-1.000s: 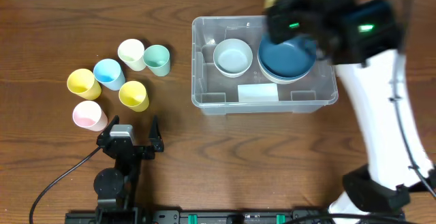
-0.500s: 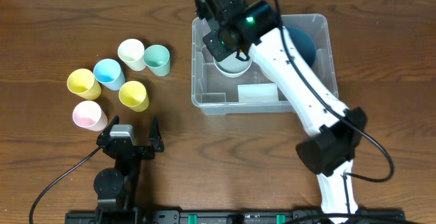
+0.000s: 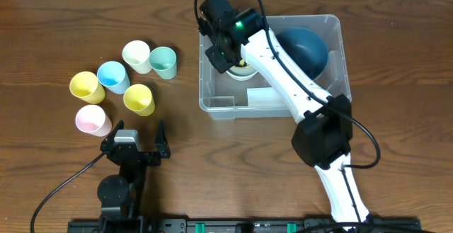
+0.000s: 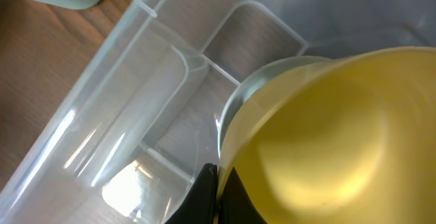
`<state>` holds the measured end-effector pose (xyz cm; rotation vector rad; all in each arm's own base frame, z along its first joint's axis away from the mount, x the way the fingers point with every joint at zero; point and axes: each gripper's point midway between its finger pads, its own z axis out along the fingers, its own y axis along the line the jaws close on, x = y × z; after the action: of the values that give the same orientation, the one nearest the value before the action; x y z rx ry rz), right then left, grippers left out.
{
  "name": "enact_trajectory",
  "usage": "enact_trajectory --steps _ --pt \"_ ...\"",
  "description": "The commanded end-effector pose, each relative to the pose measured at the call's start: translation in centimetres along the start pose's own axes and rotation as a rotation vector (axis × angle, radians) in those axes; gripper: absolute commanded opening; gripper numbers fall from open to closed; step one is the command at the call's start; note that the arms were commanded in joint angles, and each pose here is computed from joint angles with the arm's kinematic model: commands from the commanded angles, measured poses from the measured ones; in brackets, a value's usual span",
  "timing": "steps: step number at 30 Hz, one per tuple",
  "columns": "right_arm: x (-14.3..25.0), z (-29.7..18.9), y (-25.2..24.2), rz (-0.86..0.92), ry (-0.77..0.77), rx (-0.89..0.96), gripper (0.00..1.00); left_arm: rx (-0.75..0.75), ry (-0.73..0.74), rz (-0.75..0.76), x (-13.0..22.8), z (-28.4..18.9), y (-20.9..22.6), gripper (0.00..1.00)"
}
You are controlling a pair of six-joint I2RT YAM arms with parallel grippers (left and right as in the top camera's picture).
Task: Pack container
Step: 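Carry the yellow bowl over the white bowls in the bin, then lower the yellow bowl onto the white bowls, release, withdraw right gripper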
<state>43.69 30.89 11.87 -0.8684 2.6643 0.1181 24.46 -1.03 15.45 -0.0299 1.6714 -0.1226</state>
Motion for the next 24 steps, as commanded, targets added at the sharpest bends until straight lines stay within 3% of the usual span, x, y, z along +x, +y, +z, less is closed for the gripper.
enact_trajectory --steps 1,16,18,22,24 --pt "0.0 0.9 0.5 -0.008 0.005 -0.006 0.01 0.005 0.045 0.002 1.5 0.1 0.0 0.98" --pt "0.9 2.0 -1.4 0.015 0.030 0.021 0.02 0.005 0.045 0.002 1.5 0.1 0.0 0.98" --pt "1.0 2.2 -1.5 0.015 0.033 0.027 0.06 0.005 0.045 0.002 1.5 0.1 0.0 0.98" --pt "1.1 2.3 -1.6 0.014 0.035 0.034 0.29 0.005 0.045 0.002 1.5 0.1 0.0 0.98" --pt "1.0 2.3 -1.6 0.005 0.032 0.034 0.34 0.005 0.045 0.002 1.5 0.1 0.0 0.98"
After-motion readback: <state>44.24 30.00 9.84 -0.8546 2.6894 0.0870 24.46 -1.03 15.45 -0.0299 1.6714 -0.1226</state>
